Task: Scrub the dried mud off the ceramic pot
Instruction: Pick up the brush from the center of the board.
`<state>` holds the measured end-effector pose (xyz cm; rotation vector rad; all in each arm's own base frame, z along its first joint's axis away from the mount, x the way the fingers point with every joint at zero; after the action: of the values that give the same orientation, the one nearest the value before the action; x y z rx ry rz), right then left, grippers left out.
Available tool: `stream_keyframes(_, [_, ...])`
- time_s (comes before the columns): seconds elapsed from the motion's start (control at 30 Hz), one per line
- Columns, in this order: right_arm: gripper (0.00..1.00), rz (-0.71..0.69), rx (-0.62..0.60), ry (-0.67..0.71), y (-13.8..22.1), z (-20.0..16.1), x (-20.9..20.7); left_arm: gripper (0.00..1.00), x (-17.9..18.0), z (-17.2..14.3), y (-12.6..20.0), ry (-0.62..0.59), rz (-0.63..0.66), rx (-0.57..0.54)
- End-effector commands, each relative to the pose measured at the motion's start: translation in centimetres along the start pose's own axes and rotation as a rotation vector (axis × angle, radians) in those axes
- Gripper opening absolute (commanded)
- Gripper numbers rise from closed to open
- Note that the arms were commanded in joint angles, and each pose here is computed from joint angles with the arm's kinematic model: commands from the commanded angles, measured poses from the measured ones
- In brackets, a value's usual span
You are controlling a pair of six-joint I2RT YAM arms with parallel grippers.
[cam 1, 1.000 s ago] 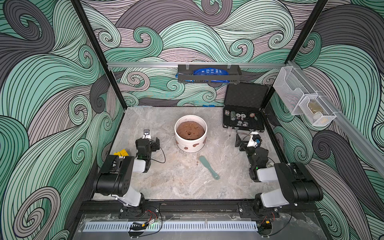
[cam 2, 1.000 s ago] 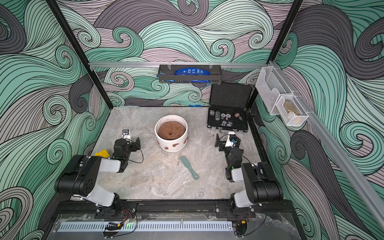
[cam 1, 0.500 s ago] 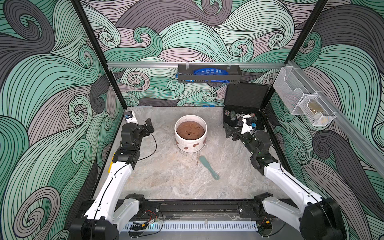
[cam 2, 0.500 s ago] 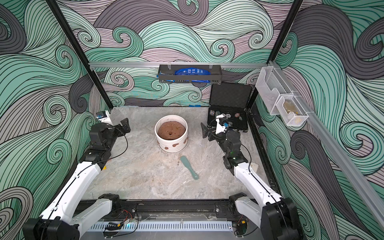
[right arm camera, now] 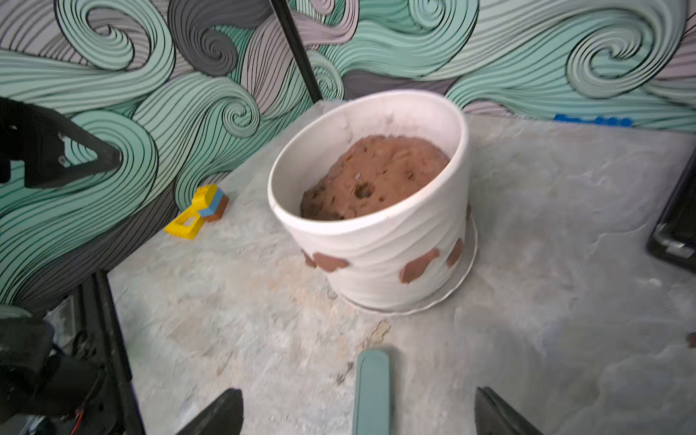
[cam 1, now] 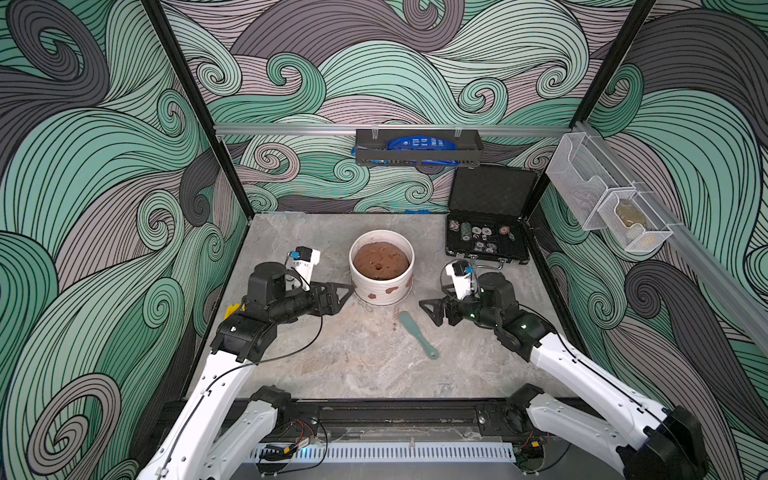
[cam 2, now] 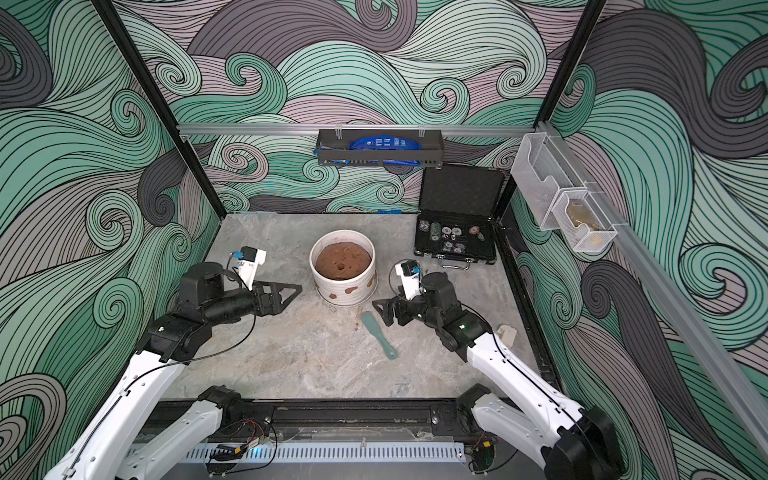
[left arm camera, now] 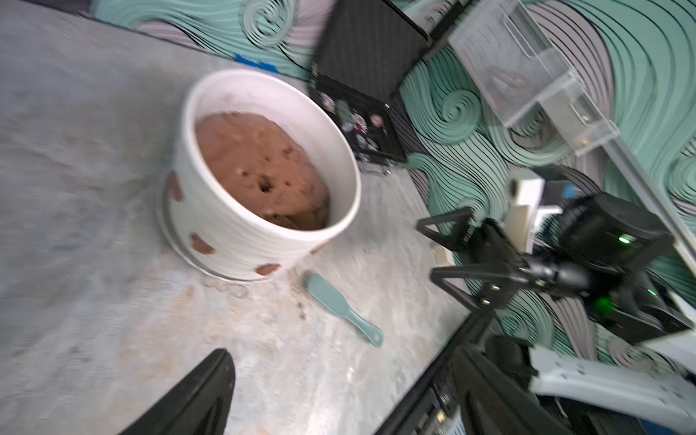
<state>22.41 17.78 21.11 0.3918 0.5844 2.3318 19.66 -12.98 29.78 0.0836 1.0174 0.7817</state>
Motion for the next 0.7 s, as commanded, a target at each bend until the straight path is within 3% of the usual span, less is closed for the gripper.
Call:
stream_keyframes(0.0, [0.99,-0.062,0.139,-0.047,-0.6,-3.2,0.6,0.94,-2.1,-2.7,0.0,0.038,-0.116,0.131])
stream_keyframes(0.1, [0.98,-0.072,0.204,-0.029,-1.3,-4.8,1.7,0.94,-2.1,-3.8,-0.6,0.051,-0.137,0.156])
stream_keyframes(0.3, [0.83,-0.042,0.353,-0.007,-3.6,-8.5,2.7,0.94,-0.6,-5.2,-2.7,0.105,-0.119,0.203])
stream_keyframes(0.47, [0.79,-0.044,0.443,-0.024,-5.3,-11.6,3.3,0.95,0.2,-5.9,-4.0,0.123,-0.095,0.233])
stream_keyframes(0.67, [0.72,-0.1,0.511,-0.035,-6.7,-12.6,3.1,0.95,0.3,-6.8,-5.0,0.116,-0.073,0.275])
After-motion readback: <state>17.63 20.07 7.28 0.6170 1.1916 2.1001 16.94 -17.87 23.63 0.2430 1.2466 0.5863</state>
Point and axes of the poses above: each gripper's point midway between its finger pads, its own y axis back along the fingers, its own x axis along the line the jaws close on, z = x × y, the point moved 5 cm from there along y, back along the fingers, and after that the axes turned 13 degrees about y, right-handed, at the moved point
